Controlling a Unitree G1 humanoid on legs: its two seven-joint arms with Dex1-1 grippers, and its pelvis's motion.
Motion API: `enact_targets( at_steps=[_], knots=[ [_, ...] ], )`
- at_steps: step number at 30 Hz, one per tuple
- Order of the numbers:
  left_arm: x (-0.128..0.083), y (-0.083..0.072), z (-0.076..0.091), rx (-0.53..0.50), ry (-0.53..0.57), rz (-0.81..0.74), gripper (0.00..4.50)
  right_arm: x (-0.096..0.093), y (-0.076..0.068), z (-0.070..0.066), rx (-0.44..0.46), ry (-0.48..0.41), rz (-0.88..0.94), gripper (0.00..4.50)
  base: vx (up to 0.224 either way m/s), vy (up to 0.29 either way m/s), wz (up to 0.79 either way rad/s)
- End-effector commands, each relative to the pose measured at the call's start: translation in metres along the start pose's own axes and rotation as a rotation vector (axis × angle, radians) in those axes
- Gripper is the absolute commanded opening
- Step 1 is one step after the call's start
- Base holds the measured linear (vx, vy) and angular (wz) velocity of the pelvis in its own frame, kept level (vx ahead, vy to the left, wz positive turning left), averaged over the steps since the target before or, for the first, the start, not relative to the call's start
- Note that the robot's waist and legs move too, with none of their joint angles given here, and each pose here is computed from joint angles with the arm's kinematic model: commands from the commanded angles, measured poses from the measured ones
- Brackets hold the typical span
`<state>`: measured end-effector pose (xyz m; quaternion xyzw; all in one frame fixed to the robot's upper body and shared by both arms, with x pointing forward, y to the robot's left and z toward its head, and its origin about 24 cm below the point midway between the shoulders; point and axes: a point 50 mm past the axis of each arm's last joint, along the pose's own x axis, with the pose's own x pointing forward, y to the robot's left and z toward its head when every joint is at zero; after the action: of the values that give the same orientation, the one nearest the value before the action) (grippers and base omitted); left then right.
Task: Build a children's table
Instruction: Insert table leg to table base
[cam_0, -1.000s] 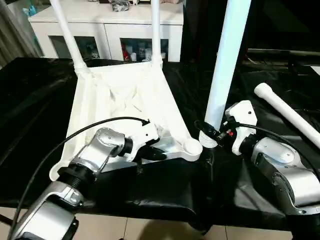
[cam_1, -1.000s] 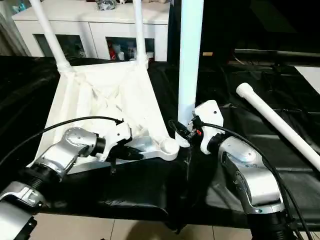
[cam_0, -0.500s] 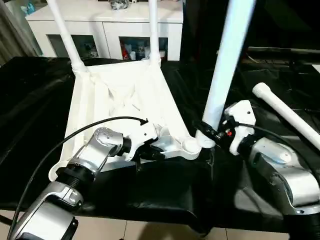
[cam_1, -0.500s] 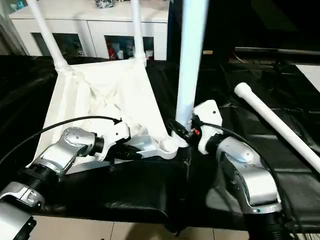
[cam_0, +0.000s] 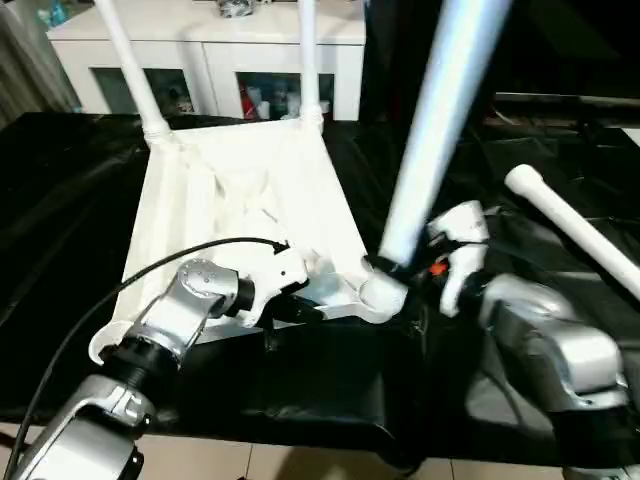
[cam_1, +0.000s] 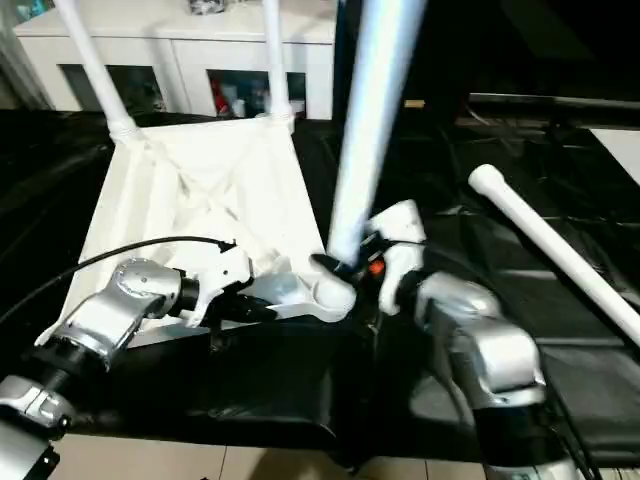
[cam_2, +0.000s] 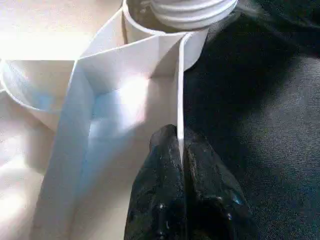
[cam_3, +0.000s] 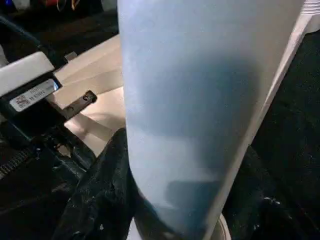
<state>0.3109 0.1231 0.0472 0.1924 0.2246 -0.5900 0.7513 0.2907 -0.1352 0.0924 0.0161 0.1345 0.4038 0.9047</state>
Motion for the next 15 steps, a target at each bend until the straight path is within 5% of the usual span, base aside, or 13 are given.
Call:
enact_targets(
  at_steps=[1,7,15],
  knots=[
    [0.002,-0.004,-0.011,-0.052,0.001,0.017,0.0,0.0,-0.004,-0.005,0.007,0.037,-0.022,1.85,0.0,0.0,0.0],
    [0.002,-0.005,-0.006,-0.039,-0.03,0.023,0.0,0.007,-0.012,-0.003,-0.038,0.043,-0.057,1.85,0.0,0.0,0.0],
    [0.002,-0.008,-0.005,-0.04,-0.038,0.007,0.0,0.014,-0.014,-0.007,0.012,0.035,-0.04,1.85,0.0,0.0,0.0]
  ],
)
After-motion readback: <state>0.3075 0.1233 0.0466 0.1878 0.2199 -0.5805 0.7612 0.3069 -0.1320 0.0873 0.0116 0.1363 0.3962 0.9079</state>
